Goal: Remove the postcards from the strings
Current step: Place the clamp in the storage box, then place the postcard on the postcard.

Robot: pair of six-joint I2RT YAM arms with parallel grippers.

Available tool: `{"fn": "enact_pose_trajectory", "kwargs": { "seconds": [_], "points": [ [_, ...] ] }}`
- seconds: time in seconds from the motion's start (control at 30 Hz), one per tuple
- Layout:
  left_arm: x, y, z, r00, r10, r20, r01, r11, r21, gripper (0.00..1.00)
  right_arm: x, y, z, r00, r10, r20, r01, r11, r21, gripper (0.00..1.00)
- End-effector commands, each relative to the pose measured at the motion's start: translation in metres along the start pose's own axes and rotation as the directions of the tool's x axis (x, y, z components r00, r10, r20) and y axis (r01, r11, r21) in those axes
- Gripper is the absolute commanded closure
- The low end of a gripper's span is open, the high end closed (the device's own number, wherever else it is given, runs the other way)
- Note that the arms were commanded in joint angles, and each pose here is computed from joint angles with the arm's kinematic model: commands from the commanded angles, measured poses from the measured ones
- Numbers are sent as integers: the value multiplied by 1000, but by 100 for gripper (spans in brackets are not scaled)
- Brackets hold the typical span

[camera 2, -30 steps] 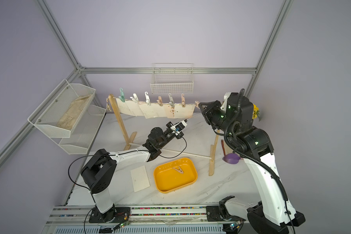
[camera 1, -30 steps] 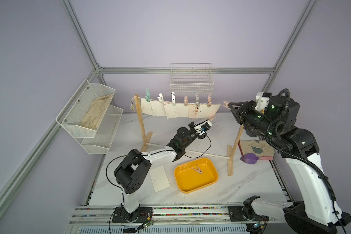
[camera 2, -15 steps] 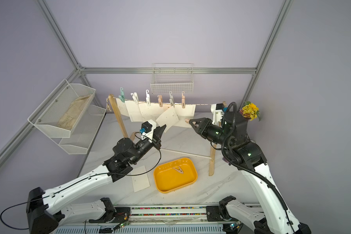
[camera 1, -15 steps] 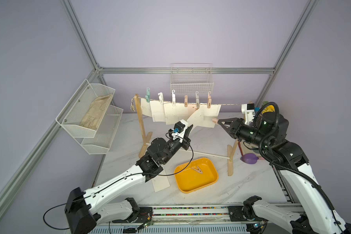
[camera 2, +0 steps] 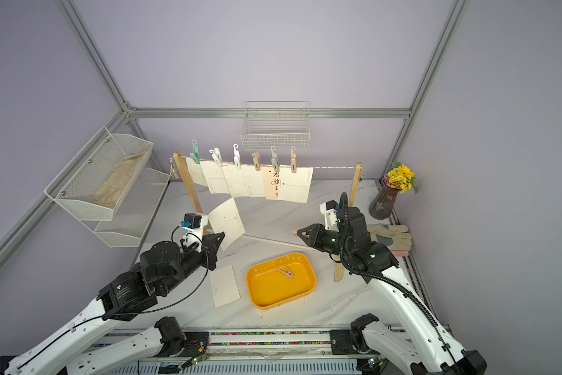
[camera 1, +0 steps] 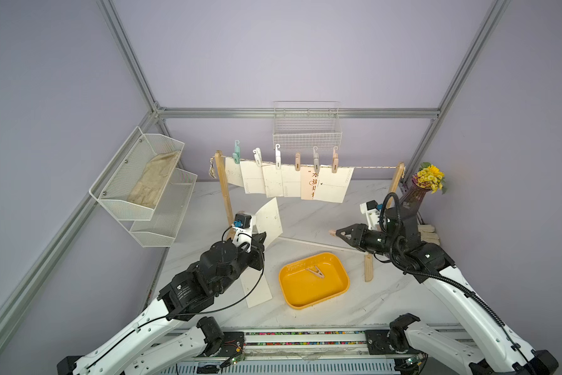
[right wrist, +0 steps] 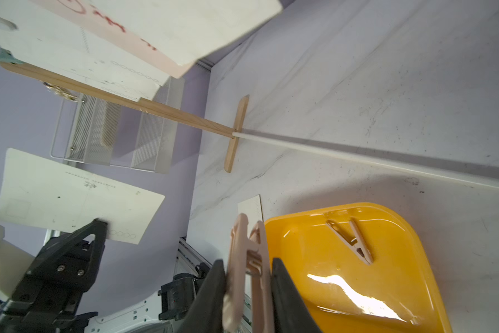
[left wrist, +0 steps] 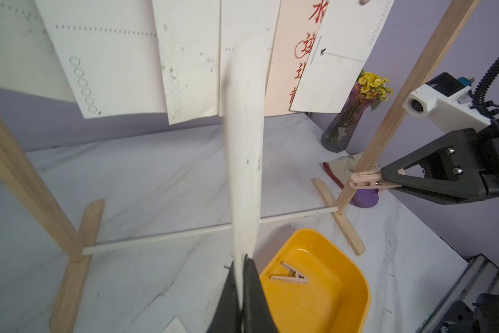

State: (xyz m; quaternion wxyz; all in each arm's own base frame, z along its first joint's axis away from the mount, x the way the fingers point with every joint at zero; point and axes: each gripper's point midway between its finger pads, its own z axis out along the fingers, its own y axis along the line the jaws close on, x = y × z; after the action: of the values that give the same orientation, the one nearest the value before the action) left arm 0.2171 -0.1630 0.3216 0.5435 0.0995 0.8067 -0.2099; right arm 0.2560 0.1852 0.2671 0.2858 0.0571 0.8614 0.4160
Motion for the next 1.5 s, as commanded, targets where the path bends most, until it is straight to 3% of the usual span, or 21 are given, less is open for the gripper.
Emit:
{"fn": "enact_pose_trajectory", "kwargs": {
  "seconds": [0.0, 0.13, 0.37, 0.47, 0.53, 0.63, 0.83, 0.93, 1.1, 1.23, 1.47],
  "points": [
    [36, 28, -14, 982, -158, -108, 145, 982, -119, 100, 11, -19, 8, 999, -33, -22, 34, 999, 41, 73],
    [61, 47, -22, 956, -240, -166, 201, 954, -222, 100, 40, -53, 22, 995, 16, -99, -3, 992, 129, 71],
    [80, 44, -16, 936, -268, -228, 214, 948, -233, 100, 89, -91, 40, 973, 86, -215, -32, 970, 243, 70],
    [83, 46, -14, 936, -263, -234, 205, 948, -245, 100, 103, -104, 45, 965, 87, -247, -7, 952, 306, 59],
    [85, 47, -13, 935, -267, -233, 206, 945, -256, 100, 102, -109, 44, 968, 72, -241, 15, 939, 343, 40],
    [89, 49, -12, 931, -281, -235, 216, 940, -265, 100, 89, -107, 42, 979, 42, -199, 32, 934, 357, 27],
    [98, 53, -14, 909, -338, -244, 262, 919, -294, 100, 48, -84, 39, 997, -41, -71, 63, 938, 340, 18],
    [109, 57, -18, 883, -389, -261, 298, 896, -328, 100, 34, -64, 44, 995, -99, -28, 103, 958, 266, 16],
    [138, 73, -34, 795, -546, -265, 389, 794, -468, 100, 16, -43, 56, 989, -147, 27, 140, 974, 179, 16],
    [165, 101, -68, 690, -700, -183, 435, 604, -668, 100, 14, -44, 70, 988, -156, -2, 154, 971, 185, 16],
    [182, 116, -92, 563, -826, -7, 547, 379, -747, 100, 13, -42, 87, 985, -169, -27, 171, 972, 162, 16]
  ]
}}
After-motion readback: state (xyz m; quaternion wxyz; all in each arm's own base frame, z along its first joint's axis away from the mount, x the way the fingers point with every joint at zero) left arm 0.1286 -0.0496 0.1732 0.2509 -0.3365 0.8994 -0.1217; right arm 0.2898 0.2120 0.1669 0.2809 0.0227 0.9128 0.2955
